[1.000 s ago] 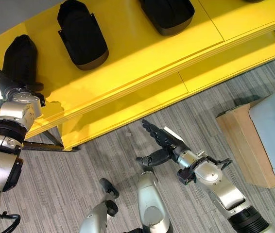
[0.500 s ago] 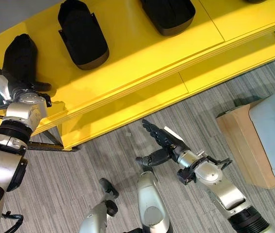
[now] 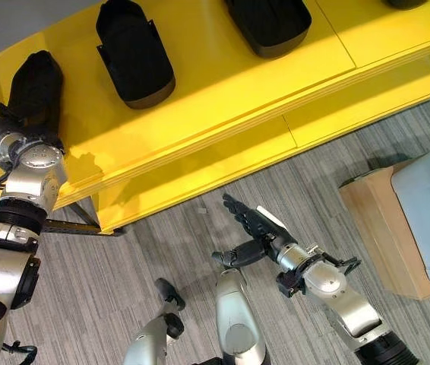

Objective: Move parts from the plastic box to the shelf.

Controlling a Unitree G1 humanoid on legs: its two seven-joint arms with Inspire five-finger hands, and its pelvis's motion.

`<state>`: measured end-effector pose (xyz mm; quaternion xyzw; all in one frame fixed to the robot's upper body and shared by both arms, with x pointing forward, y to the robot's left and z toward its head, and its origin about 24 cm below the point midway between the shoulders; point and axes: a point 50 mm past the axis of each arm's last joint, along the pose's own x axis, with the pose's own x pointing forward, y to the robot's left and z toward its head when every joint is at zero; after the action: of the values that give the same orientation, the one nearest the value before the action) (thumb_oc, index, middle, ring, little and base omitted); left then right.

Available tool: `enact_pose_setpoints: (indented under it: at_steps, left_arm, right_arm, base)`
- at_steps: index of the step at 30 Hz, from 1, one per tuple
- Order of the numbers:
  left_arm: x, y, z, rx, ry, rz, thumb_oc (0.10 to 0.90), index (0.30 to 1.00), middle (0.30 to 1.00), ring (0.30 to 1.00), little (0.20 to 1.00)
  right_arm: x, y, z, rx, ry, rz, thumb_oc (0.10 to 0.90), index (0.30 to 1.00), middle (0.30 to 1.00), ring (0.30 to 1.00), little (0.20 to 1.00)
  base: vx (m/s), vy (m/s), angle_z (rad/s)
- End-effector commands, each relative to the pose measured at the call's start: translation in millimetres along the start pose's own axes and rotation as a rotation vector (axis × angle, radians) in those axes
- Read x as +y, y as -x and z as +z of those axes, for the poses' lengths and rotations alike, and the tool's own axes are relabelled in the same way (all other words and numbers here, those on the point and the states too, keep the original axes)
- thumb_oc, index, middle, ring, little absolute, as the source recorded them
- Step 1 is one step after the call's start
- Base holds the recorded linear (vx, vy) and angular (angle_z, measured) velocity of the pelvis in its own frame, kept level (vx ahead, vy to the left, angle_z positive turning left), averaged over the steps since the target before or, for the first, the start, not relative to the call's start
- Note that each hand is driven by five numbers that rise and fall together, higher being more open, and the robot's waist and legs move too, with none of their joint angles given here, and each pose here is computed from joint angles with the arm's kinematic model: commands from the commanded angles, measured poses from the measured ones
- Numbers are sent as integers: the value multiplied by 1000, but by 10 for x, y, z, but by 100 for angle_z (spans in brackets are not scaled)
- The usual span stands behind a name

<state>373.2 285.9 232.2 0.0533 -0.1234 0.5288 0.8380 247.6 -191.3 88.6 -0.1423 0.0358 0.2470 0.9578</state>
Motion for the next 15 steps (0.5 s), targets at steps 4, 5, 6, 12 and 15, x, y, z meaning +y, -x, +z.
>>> enact_pose_setpoints:
  at_steps: [4, 5, 6, 12, 15]
  left_arm:
    - [315, -284, 421, -268, 48, 110, 900, 1000, 1000, 1000, 1000]
    - [310, -275, 427, -275, 56, 109, 900, 1000, 1000, 1000, 1000]
    - [285, -234, 464, -299, 77, 93, 900, 1000, 1000, 1000, 1000]
    - [377, -91, 563, -510, 129, 112, 900, 1000, 1000, 1000, 1000]
    - [412, -29, 552, -573, 120, 78, 900, 1000, 1000, 1000, 1000]
  right_arm:
    - [142, -28, 414, -271, -5, 14, 900, 1000, 1000, 1000, 1000]
    - [144, -27, 414, -271, -6, 14, 900, 1000, 1000, 1000, 1000]
    - [151, -18, 409, -276, -14, 11, 900, 1000, 1000, 1000, 1000]
    - [187, 19, 345, -280, -29, -18, 900, 1000, 1000, 1000, 1000]
    - [195, 31, 316, -280, -33, -36, 900, 1000, 1000, 1000, 1000]
  base:
    - [-17, -31, 4]
    - [-28, -49, 4]
    - [-33, -60, 2]
    - [-13, -24, 1]
    - [-4, -15, 1]
